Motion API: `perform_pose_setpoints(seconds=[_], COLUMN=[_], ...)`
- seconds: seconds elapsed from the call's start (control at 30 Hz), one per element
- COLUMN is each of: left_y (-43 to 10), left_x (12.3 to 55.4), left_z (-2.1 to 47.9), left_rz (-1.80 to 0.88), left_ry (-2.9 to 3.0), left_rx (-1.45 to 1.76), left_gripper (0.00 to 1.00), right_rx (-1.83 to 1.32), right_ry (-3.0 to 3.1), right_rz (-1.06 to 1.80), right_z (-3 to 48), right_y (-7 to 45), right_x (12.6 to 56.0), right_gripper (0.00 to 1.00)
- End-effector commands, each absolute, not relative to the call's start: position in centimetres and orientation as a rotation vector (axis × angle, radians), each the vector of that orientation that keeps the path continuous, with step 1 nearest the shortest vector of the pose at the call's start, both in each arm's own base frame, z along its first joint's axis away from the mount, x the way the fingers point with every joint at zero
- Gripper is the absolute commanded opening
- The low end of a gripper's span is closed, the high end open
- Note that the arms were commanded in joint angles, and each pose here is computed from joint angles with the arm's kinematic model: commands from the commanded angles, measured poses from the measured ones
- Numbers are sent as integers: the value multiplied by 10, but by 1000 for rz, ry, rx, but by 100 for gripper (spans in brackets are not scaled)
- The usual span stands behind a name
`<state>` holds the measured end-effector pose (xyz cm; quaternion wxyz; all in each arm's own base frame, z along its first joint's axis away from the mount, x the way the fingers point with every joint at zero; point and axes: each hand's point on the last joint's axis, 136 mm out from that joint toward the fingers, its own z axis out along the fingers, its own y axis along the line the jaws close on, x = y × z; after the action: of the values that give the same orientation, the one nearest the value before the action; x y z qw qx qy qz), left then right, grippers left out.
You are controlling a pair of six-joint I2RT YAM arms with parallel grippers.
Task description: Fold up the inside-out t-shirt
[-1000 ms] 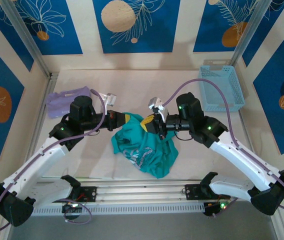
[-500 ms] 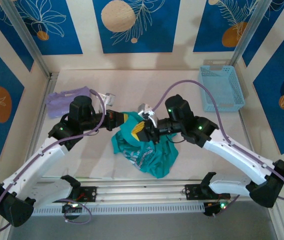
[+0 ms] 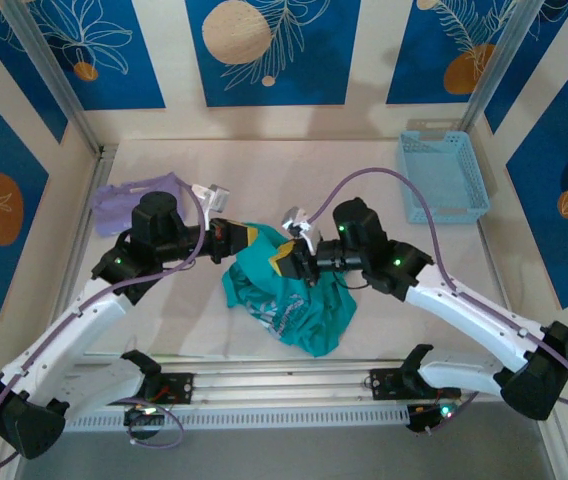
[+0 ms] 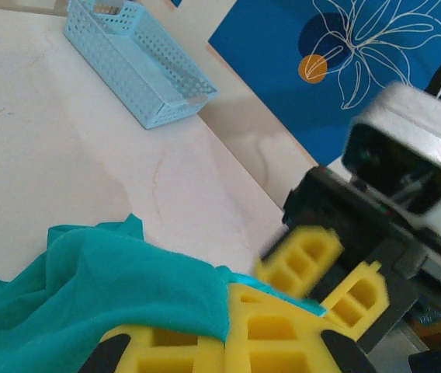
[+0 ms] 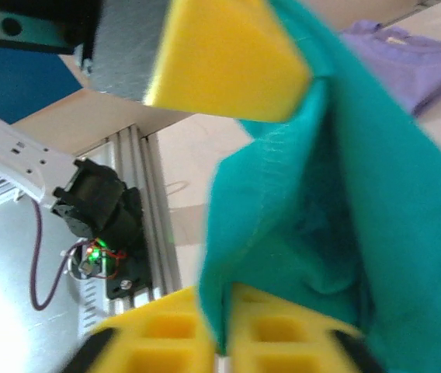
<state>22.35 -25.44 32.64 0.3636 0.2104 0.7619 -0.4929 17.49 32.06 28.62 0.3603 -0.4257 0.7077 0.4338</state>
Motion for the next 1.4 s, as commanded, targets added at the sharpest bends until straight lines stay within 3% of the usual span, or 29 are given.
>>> perform_pose_setpoints(seconds=[0.0,0.07,0.17,0.33,0.47,0.83,1.37], left_y=[-253,-255,-259,-263,-261,-262,-260], left_x=[228,229,227,211,200,194,194], left_z=[334,335,339,345,350,350,349], left_rz=[-1255,-1256,-1282,-1324,-1329,-1354,-1347], left_ry=[1927,1917,1879,1773,1698,1692,1700], left_rx=[544,552,597,721,780,804,797], left_gripper=[0,0,0,0,0,0,0], right_rx=[-1189,-1268,-1388,-1309,-1185,-887,-865], right_ry=[1650,1606,1646,1665,1671,1803,1789], right_rz=[1209,1266,1223,1125,1083,858,915], right_z=[314,313,295,296,299,275,256], right_y=[339,353,364,335,303,276,260], right_x=[147,127,112,125,143,219,222], right_gripper=[0,1,12,33,43,46,48])
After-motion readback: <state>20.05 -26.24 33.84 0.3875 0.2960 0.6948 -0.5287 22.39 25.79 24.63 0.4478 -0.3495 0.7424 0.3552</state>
